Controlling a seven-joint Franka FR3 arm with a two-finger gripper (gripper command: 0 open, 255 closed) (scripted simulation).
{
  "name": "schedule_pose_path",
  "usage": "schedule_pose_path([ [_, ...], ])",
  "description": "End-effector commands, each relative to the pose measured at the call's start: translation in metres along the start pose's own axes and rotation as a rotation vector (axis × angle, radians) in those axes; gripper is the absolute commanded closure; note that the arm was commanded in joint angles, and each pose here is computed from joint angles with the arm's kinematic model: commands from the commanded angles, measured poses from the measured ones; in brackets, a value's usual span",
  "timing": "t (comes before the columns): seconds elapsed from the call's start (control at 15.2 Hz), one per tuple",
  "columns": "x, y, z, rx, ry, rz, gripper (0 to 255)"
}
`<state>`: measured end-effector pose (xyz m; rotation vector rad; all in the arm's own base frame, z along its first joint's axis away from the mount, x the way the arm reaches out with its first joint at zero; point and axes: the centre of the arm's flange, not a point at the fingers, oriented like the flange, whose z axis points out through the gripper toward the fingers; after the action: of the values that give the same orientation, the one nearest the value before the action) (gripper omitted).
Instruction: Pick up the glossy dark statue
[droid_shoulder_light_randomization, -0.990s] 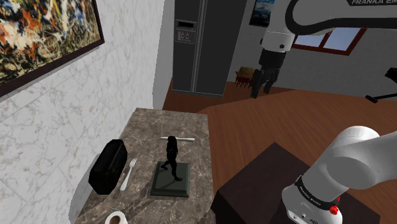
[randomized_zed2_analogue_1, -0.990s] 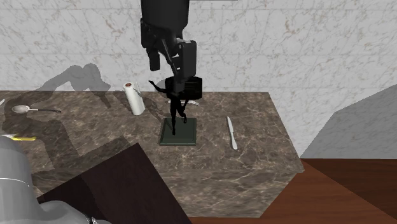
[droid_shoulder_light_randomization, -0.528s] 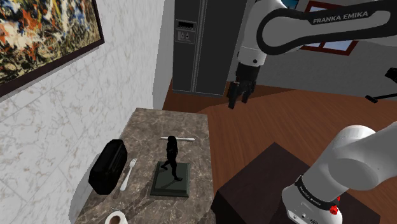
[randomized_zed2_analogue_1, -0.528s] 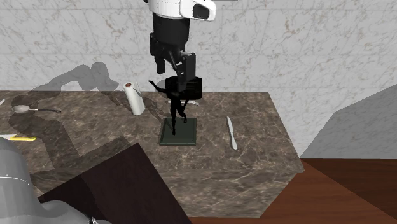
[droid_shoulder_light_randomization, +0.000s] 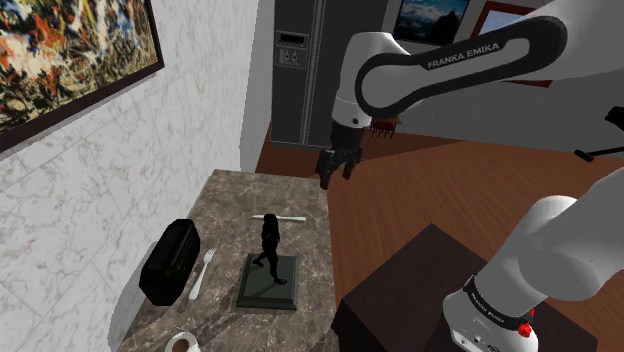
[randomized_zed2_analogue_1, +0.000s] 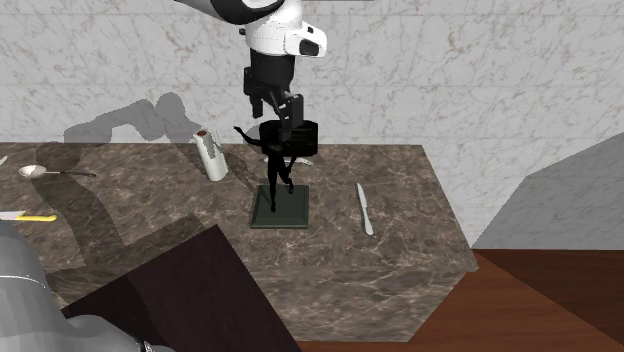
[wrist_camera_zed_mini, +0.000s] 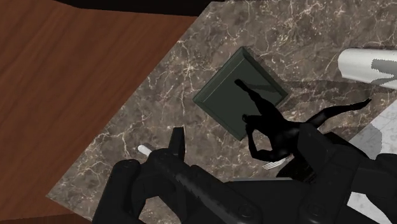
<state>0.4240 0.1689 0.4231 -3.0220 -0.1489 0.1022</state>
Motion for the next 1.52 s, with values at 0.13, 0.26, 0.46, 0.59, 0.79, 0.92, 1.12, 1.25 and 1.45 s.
schedule_pose_path([
  [0.13,0.027,-0.031,0.031,0.014,0.011,-0.023,0],
  [0.26,0.040,-0.047,0.046,0.020,0.015,-0.034,0],
  [0.46,0.060,-0.072,0.068,0.029,0.022,-0.051,0],
  [0.59,0.072,-0.088,0.083,0.036,0.027,-0.062,0],
  [0.79,0.091,-0.113,0.105,0.045,0.034,-0.079,0],
  [0.92,0.093,-0.114,0.111,0.046,0.034,-0.080,0],
  [1.12,0.094,-0.112,0.127,0.046,0.034,-0.080,0],
  [1.25,0.094,-0.111,0.137,0.046,0.034,-0.080,0],
  [1.45,0.095,-0.110,0.146,0.046,0.034,-0.080,0],
])
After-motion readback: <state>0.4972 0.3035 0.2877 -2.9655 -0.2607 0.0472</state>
